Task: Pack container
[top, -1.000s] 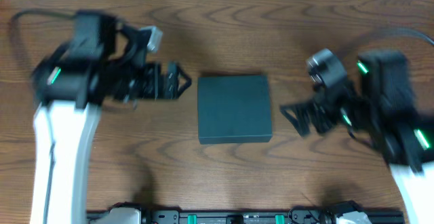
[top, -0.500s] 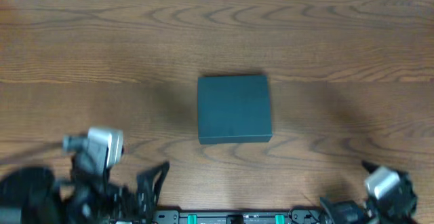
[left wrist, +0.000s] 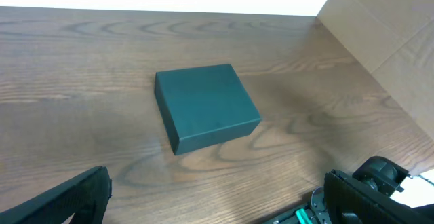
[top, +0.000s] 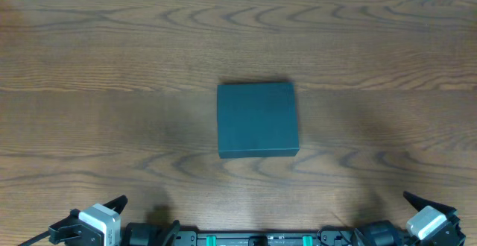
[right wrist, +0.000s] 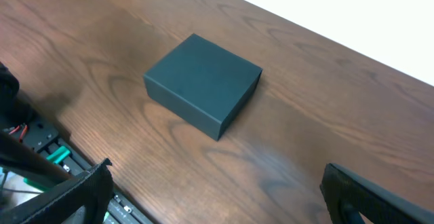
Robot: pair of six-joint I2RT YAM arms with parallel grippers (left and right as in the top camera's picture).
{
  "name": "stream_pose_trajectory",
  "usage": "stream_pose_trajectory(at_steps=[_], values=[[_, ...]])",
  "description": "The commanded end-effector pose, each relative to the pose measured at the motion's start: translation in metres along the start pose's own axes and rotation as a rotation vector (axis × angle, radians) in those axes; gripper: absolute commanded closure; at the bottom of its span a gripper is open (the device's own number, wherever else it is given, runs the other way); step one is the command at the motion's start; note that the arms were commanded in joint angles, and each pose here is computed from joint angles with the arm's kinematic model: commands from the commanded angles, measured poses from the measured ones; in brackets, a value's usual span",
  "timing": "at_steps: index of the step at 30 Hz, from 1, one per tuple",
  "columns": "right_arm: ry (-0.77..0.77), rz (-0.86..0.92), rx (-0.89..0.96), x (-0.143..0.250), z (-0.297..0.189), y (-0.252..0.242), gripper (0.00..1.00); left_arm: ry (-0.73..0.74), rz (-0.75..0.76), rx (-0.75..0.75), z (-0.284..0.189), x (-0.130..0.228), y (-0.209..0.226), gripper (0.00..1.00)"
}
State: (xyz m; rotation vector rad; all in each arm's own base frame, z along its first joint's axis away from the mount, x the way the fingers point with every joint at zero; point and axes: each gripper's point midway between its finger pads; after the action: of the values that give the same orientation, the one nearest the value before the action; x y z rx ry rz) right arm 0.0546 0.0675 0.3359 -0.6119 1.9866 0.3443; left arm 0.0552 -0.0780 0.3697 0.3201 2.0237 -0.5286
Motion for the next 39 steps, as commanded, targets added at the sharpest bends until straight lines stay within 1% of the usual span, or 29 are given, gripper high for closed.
stream_pose_trajectory(at_steps=[1, 5, 8, 11, 17, 20, 23, 26, 32, 39], values=[[0.007, -0.004, -0.004, 0.002, -0.001, 0.001, 0.01, 0.002, -0.005, -0.011, 0.001, 0.001, 0.002, 0.01], [0.007, -0.004, -0.004, 0.002, -0.001, 0.001, 0.01, 0.002, -0.004, -0.011, 0.001, 0.001, 0.002, 0.01], [0.007, -0.004, -0.004, 0.002, -0.001, 0.001, 0.01, 0.028, 0.022, -0.113, 0.000, 0.007, 0.020, 0.01], [0.007, -0.004, -0.004, 0.002, -0.001, 0.001, 0.01, 0.028, 0.022, -0.153, 0.000, 0.007, 0.027, 0.02], [0.007, -0.004, -0.004, 0.002, -0.001, 0.001, 0.01, -0.065, 0.044, -0.348, 0.007, -0.005, 0.064, 0.01], [0.007, -0.004, -0.004, 0.002, -0.001, 0.001, 0.01, -0.111, 0.115, -0.393, 0.021, -0.001, 0.078, 0.01], [0.007, -0.004, -0.004, 0.002, -0.001, 0.001, 0.01, -0.125, 0.194, -0.417, 0.043, 0.014, 0.092, 0.02], [0.007, -0.004, -0.004, 0.002, -0.001, 0.001, 0.01, -0.107, 0.237, -0.430, 0.068, 0.036, 0.109, 0.01], [0.007, -0.004, -0.004, 0.002, -0.001, 0.001, 0.01, -0.018, 0.191, -0.445, 0.123, 0.089, 0.144, 0.01], [0.007, -0.004, -0.004, 0.002, -0.001, 0.001, 0.01, 0.013, 0.148, -0.442, 0.156, 0.123, 0.163, 0.01]])
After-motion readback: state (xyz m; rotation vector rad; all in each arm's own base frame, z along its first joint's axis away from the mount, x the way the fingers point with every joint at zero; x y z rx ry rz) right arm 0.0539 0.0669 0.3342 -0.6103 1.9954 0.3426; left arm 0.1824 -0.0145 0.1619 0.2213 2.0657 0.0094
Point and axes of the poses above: each gripper's point midway between its finger pads, its own z axis out along the fingers, its own y axis along the line the jaws close on, x = y × z, and after that the axes turned 3 degrees about z, right-handed
